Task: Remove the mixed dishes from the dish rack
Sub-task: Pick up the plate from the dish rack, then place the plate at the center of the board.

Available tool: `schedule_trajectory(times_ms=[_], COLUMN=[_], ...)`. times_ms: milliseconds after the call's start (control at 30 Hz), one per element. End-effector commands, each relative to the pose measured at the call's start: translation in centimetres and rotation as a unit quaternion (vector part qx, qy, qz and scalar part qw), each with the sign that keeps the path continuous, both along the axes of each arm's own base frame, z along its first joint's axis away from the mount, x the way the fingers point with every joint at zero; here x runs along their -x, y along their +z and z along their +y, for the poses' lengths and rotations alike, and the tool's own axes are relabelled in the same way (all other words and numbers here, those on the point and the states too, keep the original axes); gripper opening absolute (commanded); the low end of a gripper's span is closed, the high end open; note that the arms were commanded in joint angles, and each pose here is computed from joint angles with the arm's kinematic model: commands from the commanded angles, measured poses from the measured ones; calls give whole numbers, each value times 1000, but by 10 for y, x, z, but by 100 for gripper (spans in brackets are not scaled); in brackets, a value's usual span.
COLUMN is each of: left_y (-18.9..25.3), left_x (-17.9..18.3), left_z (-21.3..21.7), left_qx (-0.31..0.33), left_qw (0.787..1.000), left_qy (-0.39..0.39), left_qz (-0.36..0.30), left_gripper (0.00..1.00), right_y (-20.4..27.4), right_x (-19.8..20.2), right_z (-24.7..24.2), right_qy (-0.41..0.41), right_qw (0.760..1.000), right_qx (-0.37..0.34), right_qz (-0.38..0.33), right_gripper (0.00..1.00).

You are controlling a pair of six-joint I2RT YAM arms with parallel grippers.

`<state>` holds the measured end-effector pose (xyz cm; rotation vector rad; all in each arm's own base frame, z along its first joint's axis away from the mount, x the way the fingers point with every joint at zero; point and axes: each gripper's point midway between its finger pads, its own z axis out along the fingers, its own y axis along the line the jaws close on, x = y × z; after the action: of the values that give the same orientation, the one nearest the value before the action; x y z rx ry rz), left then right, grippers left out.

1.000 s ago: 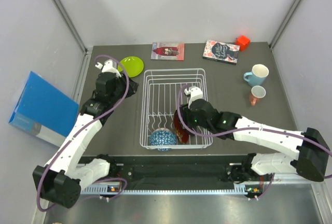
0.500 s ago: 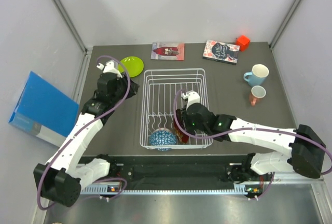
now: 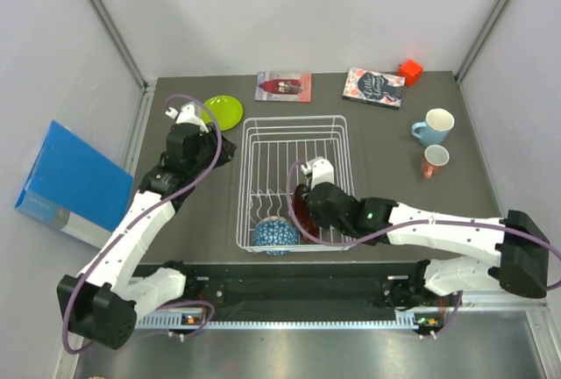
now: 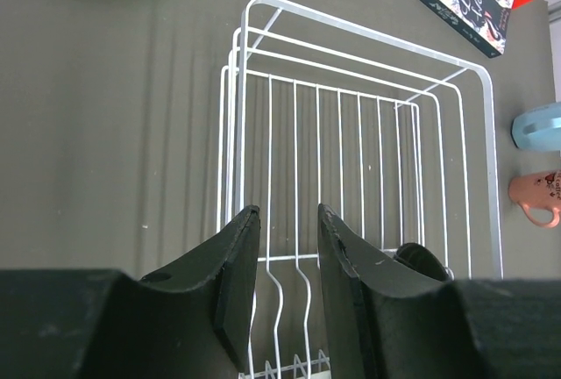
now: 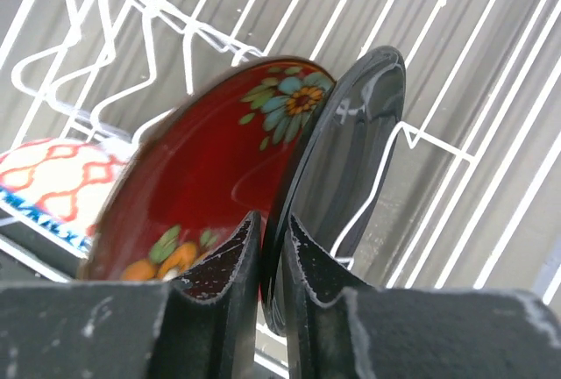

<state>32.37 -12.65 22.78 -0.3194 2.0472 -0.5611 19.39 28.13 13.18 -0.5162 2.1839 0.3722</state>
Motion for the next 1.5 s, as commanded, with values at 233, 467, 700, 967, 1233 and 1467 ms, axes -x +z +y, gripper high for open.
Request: schedule_trajectory(times_ms=[233,467,700,967,1233,1467], left_y=[3,10,34,63,73,53], left_x=[-4,-5,-2,22,67,96], left_z=[-7,-10,-36,-82,-112,-131], left_qx=[4,4,18,76,88,71], left_qw=[1000,1000,995,967,931,912], left_qy=[-7,-15,-99,-242,-351,-404], left_qz=[-12,-13,-28,-15,-40,-16], left_gripper=[37,37,38,83,96,88], right_y=[107,144,154,115,83,85], right_x=[19,28,40,72,82,92], right_z=[-2,-19,-29,-27,-12,10], right_qy=[13,50,107,211,261,288], right_qw=[994,981,946,811,747,723], right_qx=[-18,-27,34,277,351,344], right_qz=[-109,-184,-306,-470,-501,-525], right_gripper=[0,0,0,0,0,0])
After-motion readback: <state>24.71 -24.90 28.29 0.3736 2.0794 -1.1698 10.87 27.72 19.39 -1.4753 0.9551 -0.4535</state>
